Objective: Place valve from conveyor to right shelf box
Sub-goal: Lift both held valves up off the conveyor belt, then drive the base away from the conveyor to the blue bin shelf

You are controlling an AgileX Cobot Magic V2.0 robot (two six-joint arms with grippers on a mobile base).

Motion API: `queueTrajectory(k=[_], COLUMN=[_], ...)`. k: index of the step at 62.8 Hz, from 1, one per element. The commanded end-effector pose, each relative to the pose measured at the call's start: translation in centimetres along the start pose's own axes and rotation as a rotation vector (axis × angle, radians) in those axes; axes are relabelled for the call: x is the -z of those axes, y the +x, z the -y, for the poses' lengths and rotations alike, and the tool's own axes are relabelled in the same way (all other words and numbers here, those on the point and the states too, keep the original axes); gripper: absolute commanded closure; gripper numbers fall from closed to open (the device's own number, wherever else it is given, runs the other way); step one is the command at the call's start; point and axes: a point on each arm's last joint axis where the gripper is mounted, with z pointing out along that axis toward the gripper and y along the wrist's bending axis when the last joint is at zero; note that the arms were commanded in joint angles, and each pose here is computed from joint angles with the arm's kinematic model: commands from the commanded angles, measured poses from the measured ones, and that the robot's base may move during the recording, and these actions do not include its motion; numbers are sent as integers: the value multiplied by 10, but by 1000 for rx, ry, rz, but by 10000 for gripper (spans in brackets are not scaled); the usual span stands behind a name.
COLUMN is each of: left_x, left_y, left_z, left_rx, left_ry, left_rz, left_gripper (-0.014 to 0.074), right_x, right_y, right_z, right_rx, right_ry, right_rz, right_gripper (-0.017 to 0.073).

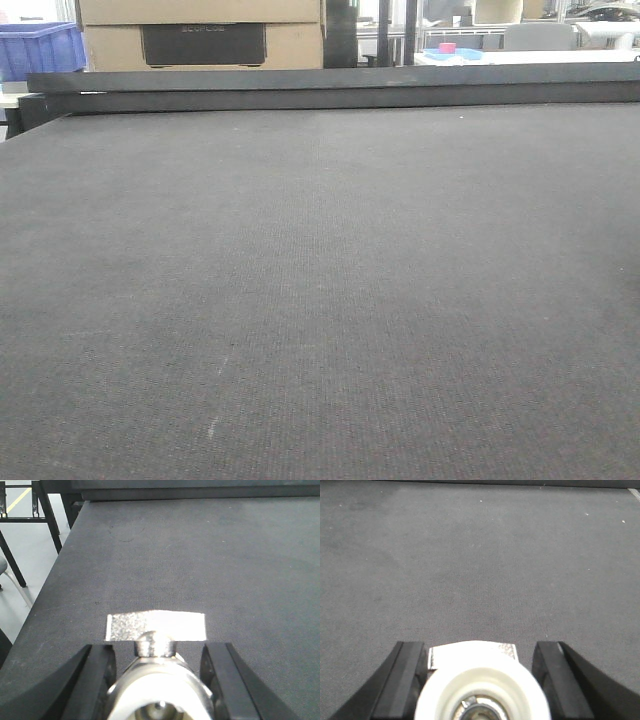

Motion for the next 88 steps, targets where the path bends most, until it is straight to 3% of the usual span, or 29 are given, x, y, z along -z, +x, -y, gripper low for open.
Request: queueTrajectory(k=[1, 88], left_x=[4, 4], left_y=[-7, -7], left_z=[-1, -1], left_rx=[-3, -3], left_ry=[-7, -7], left_rz=[68, 68], left_gripper=[705, 705], right_x=[5, 5], right_y=[-9, -9], right_z=[0, 0], right_rx=[5, 5], right_ry=[4, 4], right_rz=[91, 91], right_gripper=[725, 725])
